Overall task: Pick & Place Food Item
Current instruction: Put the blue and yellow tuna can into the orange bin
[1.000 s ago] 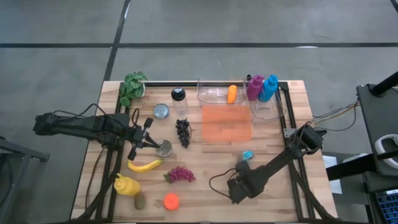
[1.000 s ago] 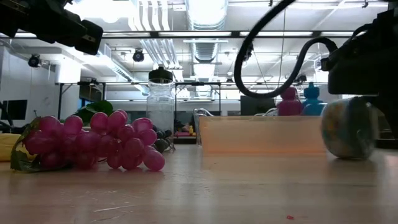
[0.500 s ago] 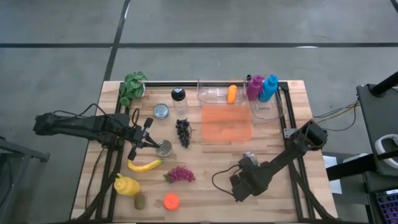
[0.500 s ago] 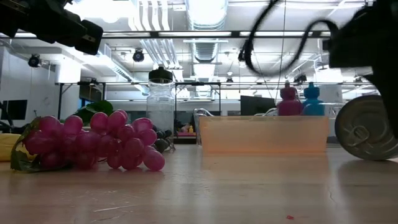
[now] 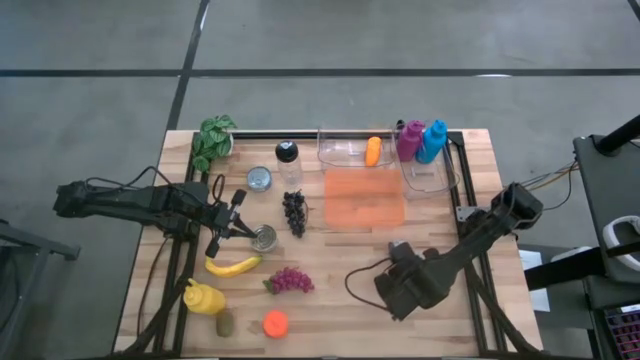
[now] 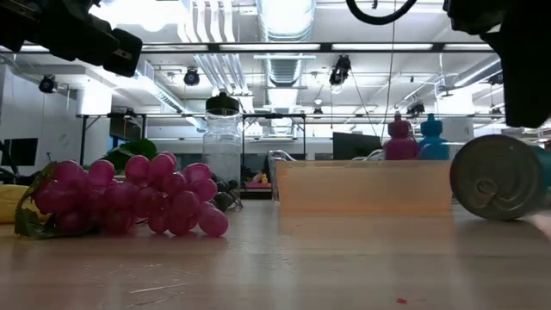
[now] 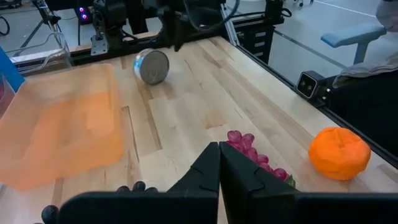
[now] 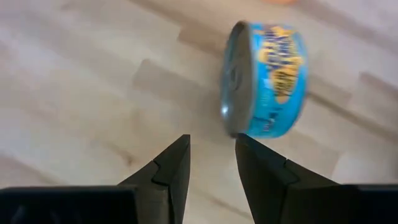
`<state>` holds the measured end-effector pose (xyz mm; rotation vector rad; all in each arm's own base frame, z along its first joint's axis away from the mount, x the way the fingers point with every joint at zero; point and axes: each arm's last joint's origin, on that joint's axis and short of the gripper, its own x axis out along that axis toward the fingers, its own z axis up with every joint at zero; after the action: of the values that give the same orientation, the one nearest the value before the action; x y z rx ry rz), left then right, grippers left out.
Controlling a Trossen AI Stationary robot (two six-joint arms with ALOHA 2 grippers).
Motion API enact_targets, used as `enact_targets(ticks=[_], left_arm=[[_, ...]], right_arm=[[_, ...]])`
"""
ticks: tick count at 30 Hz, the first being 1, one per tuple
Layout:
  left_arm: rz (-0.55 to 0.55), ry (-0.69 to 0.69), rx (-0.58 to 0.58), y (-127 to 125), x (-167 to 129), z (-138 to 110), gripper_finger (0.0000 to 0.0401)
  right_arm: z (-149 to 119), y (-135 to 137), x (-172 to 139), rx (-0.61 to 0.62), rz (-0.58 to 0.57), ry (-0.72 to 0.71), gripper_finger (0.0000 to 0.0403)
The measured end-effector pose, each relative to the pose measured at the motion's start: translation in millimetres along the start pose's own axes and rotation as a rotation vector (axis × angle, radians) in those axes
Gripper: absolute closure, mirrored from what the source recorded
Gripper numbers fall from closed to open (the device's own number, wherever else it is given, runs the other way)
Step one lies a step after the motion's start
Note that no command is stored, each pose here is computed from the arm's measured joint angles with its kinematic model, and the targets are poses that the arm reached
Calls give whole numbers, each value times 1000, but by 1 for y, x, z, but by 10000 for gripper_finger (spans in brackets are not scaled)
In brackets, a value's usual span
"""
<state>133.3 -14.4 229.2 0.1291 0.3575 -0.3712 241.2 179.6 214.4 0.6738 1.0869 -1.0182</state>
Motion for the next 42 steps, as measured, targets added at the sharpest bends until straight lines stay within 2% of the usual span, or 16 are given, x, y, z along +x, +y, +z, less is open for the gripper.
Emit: enact_targets(ticks=[5,11,19,32,42], left_arm=[[0,0,0,0,0,0,395],[0,0,0,0,0,0,395],[0,0,0,0,0,0,395],[0,1,0,0,0,0,395],[0,1,0,0,0,0,395]], right_arm=[[4,-8,-1,-10,-65,-50,269],[3,-9,2,-14,-84,-62,271],[4,-14,11,-3,-95,-144,263],[5,-18,15,0,-106,-207,194],[5,-26,36,12,-124,-264,136]])
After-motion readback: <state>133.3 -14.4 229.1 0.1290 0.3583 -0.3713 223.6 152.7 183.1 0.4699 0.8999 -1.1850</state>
